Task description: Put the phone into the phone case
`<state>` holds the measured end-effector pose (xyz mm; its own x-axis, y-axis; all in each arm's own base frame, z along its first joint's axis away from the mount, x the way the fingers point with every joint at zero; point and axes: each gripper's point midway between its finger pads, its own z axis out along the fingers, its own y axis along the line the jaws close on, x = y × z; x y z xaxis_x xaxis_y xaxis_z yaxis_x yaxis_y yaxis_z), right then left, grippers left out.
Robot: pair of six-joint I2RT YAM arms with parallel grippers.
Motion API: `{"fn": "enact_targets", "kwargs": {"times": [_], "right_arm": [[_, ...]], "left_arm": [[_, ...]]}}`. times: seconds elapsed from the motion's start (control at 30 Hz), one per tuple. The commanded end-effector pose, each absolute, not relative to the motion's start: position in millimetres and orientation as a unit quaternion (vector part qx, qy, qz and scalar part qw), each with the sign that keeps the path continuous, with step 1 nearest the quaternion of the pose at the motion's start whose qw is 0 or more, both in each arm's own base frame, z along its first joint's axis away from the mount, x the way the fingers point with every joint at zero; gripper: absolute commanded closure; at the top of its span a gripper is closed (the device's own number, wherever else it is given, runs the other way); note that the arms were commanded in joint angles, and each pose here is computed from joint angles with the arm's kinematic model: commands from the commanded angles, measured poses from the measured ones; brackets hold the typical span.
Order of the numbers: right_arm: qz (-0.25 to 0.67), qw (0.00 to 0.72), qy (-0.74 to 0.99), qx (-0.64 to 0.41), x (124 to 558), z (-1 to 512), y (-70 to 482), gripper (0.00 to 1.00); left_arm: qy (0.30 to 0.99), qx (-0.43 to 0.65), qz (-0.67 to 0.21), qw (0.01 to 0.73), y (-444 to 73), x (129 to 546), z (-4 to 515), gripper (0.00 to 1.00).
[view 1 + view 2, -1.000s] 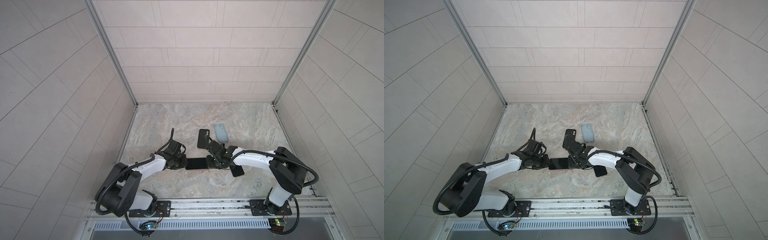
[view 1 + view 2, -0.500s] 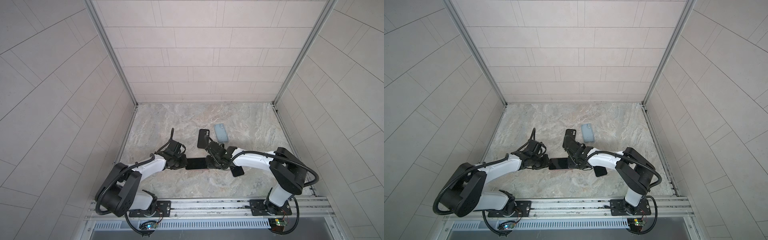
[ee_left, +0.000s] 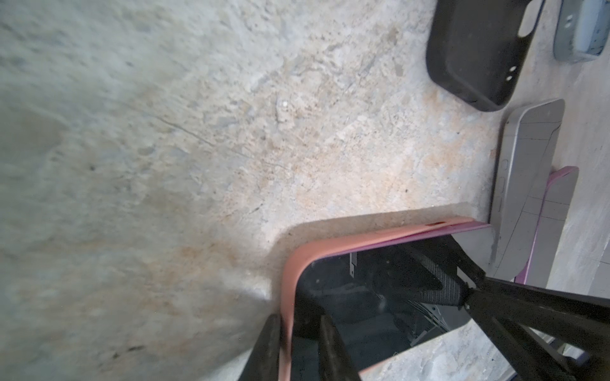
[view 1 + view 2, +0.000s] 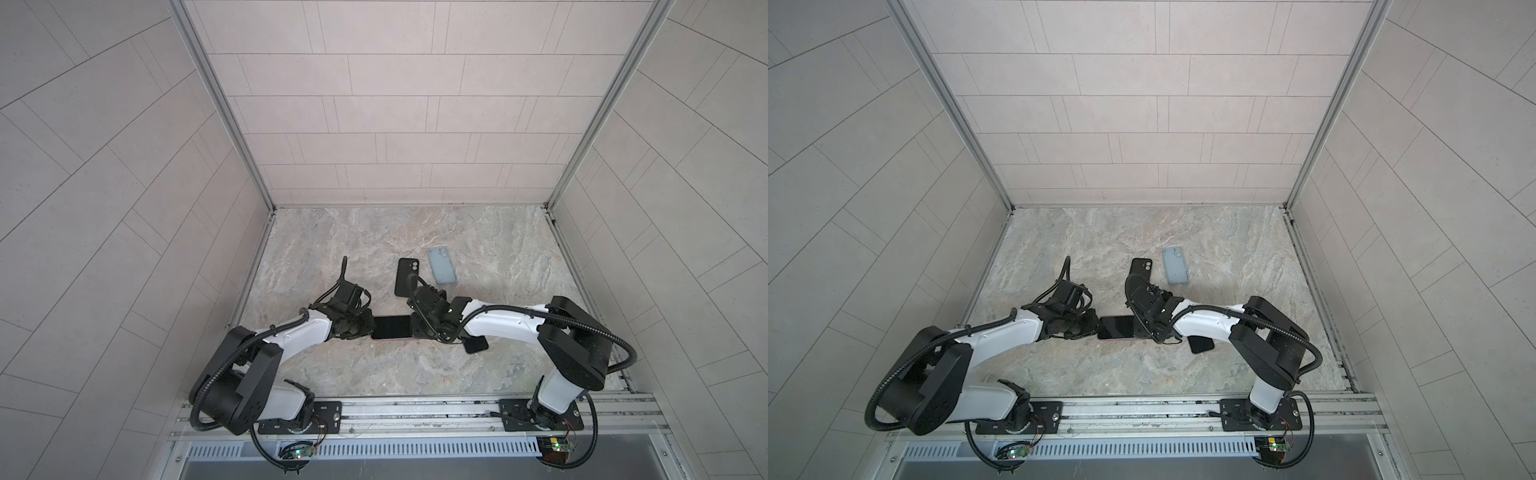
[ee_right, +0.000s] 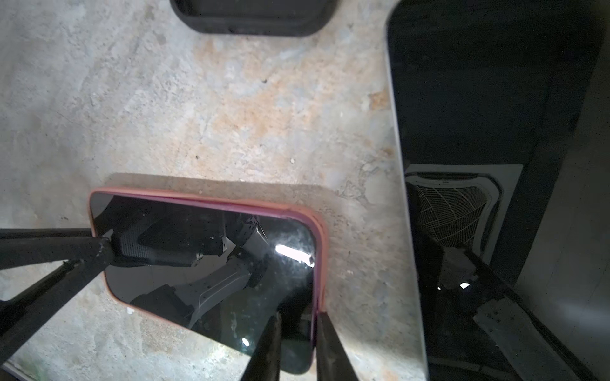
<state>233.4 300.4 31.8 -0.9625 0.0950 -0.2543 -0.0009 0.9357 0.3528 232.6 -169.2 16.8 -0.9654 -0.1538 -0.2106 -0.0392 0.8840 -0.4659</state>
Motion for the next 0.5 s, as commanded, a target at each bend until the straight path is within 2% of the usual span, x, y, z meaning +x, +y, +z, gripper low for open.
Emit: {"fn": "enact_targets", "kwargs": {"times": [0.0, 0.07, 0.47], "right_arm": [[0.184, 0.082, 0.979, -0.01, 199.5, 11.5, 310.6, 0.78], [0.179, 0.091, 0.979, -0.013, 200.5, 20.0, 306.2, 0.78], [0.173, 0.112, 0.978, -0.018, 203.4, 35.8, 298.1, 0.81]], "left_arm": [[0.971, -0.049, -0.217, 0.093, -162.0, 216.2, 2.6, 0.82], [0.972, -0.046, -0.211, 0.095, -160.3, 216.8, 3.9, 0.86], [0.974, -0.044, -0.2, 0.097, -156.8, 218.3, 6.1, 0.86]]}}
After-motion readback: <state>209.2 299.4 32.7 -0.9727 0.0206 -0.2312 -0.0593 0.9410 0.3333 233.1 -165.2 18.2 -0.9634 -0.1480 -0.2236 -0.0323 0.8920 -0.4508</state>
